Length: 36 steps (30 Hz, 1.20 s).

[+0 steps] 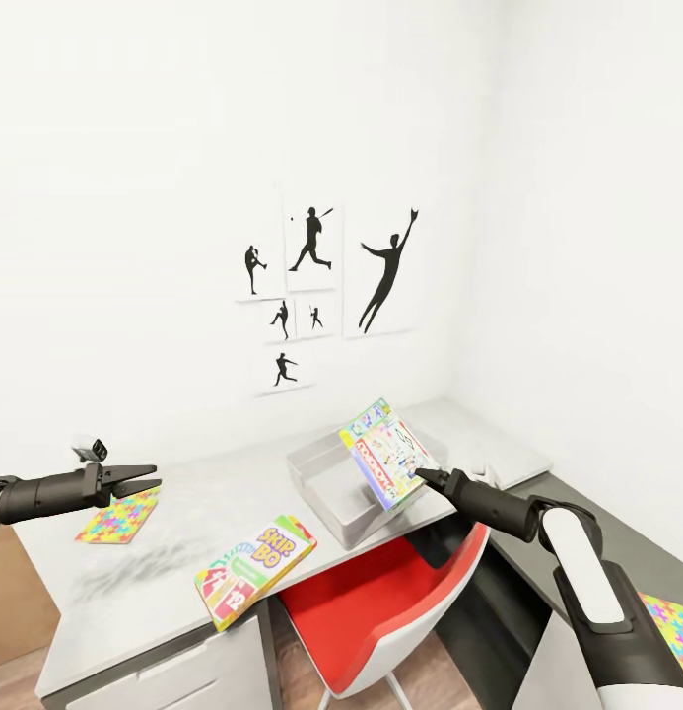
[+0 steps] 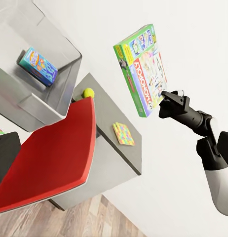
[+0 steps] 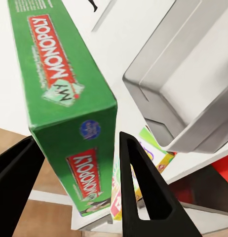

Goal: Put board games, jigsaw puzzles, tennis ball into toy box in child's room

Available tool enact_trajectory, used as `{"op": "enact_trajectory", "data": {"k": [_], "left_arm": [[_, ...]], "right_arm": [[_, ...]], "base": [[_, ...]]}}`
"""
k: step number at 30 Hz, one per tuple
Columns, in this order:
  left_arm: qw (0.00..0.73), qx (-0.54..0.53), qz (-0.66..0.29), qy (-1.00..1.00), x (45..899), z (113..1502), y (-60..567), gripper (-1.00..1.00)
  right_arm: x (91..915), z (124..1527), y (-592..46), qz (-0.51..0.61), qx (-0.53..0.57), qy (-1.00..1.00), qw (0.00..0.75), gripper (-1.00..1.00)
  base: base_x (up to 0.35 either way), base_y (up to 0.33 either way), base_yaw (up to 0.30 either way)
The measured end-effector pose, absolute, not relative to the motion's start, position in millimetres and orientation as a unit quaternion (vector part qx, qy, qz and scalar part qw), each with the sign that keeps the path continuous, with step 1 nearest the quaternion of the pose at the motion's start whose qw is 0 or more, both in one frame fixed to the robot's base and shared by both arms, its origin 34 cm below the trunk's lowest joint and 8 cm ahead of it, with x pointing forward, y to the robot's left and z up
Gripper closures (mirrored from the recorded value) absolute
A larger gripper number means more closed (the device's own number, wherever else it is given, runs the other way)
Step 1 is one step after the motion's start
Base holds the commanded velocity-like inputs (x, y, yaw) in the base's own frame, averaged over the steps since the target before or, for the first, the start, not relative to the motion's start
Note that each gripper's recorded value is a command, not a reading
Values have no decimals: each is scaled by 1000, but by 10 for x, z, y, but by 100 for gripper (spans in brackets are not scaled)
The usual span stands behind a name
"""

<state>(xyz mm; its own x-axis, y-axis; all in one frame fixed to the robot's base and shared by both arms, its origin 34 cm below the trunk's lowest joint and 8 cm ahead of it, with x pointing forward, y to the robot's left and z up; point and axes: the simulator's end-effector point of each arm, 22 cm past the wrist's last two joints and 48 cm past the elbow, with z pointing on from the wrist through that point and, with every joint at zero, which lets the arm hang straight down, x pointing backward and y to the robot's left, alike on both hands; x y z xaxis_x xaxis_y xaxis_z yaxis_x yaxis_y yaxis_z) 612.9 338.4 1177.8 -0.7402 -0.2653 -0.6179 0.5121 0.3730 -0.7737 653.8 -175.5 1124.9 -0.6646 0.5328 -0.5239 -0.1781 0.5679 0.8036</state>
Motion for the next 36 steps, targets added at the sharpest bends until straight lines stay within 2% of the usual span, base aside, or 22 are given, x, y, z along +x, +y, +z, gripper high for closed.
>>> {"op": "enact_trajectory", "data": {"k": [26,36], "left_arm": [[350,83,-554,751,6129,11771,3375,-100],[349,82,-554,752,6134,11754,3375,-100]], "right_arm": [[6519,11237,-1682,451,103,796,391,100],[6516,11211,-1657,449,101,798,388,100]], "base": [[66,-23,3],[1,-43,211]]}}
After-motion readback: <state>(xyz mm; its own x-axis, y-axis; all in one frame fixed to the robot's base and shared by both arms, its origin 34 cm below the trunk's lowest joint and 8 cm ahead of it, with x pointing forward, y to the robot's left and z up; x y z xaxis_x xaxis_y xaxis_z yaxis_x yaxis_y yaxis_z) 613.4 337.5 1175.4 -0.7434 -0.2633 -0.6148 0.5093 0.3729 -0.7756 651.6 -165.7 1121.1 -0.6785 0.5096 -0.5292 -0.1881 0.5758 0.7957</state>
